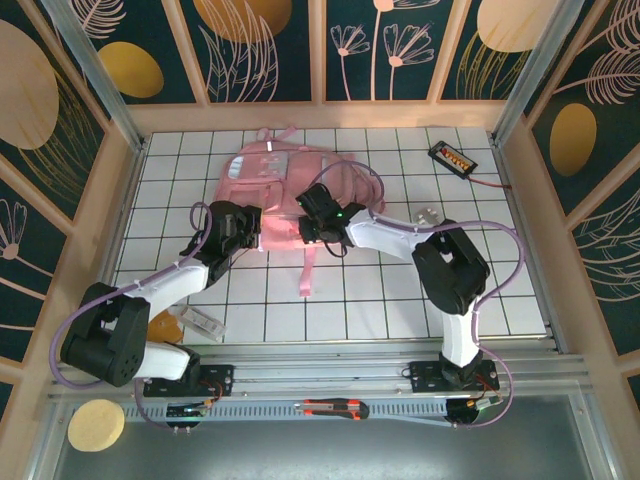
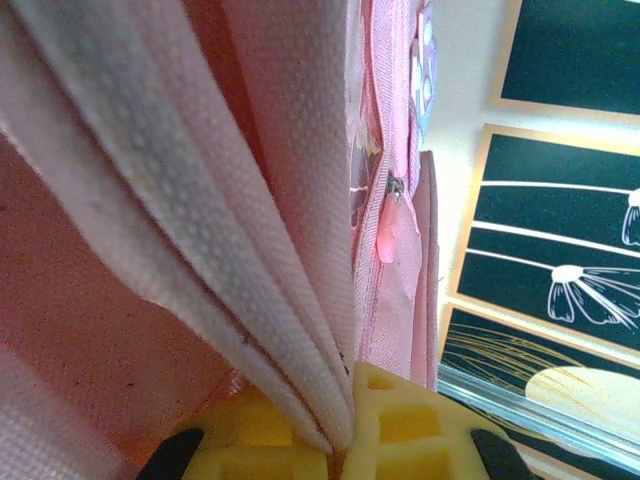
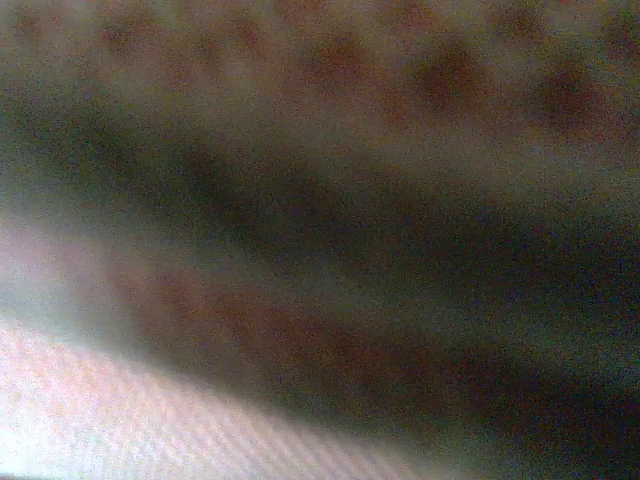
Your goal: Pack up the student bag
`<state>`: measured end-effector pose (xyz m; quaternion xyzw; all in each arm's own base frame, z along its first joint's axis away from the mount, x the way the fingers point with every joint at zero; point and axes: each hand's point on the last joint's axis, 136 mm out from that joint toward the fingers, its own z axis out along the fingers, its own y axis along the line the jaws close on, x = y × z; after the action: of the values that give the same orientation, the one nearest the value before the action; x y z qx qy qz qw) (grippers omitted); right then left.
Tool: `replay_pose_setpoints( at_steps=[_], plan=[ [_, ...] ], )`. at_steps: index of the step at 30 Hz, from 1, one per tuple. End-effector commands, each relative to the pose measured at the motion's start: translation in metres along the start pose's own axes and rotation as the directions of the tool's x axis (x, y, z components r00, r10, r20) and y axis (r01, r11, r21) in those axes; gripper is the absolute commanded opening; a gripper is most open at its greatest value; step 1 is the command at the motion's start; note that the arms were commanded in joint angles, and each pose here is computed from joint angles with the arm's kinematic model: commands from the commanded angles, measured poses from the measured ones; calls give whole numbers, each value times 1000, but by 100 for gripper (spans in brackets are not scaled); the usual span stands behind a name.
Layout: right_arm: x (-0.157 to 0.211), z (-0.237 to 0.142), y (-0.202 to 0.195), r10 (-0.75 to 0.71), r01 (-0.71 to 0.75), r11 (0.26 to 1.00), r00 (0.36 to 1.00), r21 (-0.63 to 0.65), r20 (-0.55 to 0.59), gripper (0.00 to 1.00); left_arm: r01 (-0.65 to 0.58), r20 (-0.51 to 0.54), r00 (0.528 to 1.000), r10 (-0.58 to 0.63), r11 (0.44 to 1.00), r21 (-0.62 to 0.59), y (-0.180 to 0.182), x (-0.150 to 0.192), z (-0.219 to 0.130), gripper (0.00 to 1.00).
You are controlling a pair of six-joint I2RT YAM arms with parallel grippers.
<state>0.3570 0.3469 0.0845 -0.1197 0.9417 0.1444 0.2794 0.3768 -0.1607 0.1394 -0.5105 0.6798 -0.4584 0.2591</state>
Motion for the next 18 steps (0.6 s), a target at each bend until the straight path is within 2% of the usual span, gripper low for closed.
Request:
replay_pose_setpoints(
  at_steps=[1, 4, 10, 18],
  plan=[
    [-43, -7, 6, 4, -6, 1000, 990, 14, 140, 13, 22, -141, 990, -9, 996, 91, -22, 32, -13, 0],
    [-41, -13, -1, 4, -8, 1000, 991, 30, 132, 0, 28, -134, 991, -16, 995, 93, -18, 31, -14, 0],
    [-26, -27, -21, 0, -4, 999, 996, 45, 91, 0, 33, -114, 993, -23, 995, 90, -8, 25, -18, 0],
    [-10, -40, -52, -6, 6, 1000, 1000, 19, 22, 0, -24, -75, 997, 30, 996, 85, -11, 7, -22, 0]
  ],
)
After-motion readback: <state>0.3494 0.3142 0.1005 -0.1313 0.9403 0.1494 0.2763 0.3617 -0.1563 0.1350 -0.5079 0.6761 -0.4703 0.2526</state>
